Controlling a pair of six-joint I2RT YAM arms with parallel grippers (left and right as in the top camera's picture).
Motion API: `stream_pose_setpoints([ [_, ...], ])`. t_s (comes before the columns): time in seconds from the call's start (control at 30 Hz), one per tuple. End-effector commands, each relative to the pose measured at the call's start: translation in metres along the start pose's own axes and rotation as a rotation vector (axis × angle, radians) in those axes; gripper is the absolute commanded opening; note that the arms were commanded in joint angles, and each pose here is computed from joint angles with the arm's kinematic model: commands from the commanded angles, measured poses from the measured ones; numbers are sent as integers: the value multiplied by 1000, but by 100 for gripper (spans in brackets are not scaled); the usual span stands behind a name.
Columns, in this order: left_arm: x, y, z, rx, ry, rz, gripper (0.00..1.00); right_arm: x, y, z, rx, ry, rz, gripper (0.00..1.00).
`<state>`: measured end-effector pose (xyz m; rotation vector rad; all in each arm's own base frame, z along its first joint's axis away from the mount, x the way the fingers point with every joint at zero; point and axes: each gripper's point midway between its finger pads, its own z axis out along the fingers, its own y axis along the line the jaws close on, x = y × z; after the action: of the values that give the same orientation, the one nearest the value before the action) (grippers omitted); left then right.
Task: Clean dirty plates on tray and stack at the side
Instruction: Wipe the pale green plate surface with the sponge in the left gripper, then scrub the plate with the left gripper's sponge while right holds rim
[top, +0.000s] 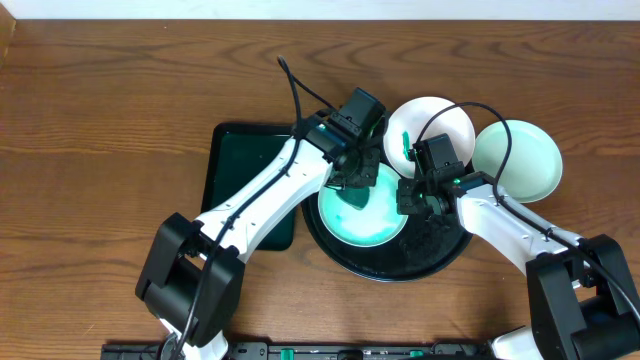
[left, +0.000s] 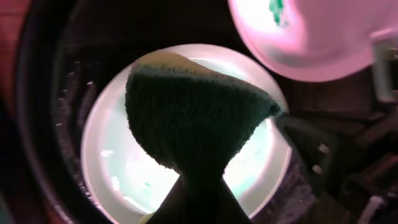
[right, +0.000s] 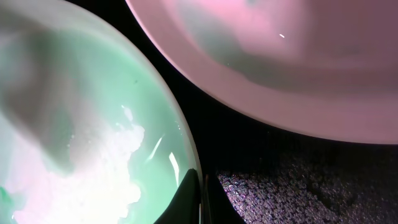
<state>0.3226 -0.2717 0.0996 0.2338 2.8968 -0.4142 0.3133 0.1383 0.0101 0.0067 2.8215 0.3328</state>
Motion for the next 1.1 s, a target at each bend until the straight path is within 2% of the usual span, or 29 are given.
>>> stream_pose_setpoints([
  [0.0, 4, 20, 13, -86, 3, -9, 7, 5, 4, 3, -10, 15, -9, 1],
  [0.67, 45, 55, 72, -115, 15, -132, 8, 5, 5, 3, -16, 17, -10, 1],
  [0.87, 67, 68, 84, -137, 47, -201, 7, 5, 5, 3, -16, 17, -10, 1],
  [1.07, 64, 64, 87, -114, 25, -244, 8, 6, 7, 3, -29, 23, -10, 1],
])
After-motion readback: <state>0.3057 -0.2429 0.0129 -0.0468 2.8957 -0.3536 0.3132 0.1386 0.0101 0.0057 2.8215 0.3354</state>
